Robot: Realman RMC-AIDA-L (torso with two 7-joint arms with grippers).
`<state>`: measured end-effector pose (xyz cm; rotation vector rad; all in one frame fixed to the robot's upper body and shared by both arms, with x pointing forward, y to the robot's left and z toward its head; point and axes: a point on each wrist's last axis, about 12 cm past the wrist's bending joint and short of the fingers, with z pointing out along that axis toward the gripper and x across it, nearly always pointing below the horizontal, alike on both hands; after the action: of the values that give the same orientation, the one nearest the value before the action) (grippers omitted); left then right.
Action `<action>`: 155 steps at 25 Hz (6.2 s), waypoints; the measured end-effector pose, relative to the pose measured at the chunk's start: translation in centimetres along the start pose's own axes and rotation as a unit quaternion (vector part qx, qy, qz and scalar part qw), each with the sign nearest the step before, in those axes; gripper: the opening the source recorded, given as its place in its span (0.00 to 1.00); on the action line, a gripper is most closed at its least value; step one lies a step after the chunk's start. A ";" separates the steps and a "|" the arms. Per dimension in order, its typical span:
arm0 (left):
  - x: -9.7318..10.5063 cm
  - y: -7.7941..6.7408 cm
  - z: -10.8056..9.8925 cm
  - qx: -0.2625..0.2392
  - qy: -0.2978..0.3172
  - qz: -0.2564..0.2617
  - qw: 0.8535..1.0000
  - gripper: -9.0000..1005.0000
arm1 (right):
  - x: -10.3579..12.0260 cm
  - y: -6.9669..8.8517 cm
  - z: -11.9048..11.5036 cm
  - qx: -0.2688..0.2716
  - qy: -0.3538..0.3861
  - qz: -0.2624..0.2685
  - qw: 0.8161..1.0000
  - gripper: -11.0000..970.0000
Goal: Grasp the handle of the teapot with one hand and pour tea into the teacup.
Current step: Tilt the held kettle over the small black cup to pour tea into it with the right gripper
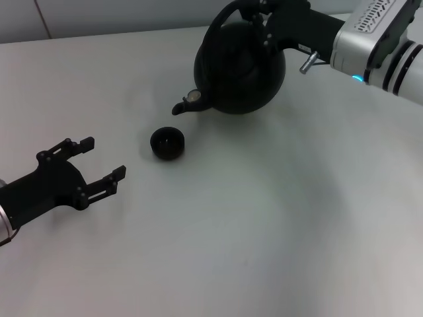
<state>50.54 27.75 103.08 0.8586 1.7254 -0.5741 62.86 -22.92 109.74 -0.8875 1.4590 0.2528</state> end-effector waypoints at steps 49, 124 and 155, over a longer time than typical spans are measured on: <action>0.1 0.1 0.2 0.001 0.004 0.000 1.000 0.81 | -1.1 0.5 0.8 -0.032 0.012 -0.075 0.997 0.10; 0.0 -0.1 0.9 0.013 0.013 0.012 1.000 0.81 | -2.5 0.8 2.3 -0.046 0.029 -0.150 0.987 0.10; 0.1 -0.2 1.0 0.016 0.014 0.010 1.000 0.81 | -2.8 1.4 2.7 -0.054 0.035 -0.169 0.983 0.10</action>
<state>51.02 26.89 102.70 0.9106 1.7355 -0.5805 63.60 -19.22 111.45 -1.2257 1.3417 0.0463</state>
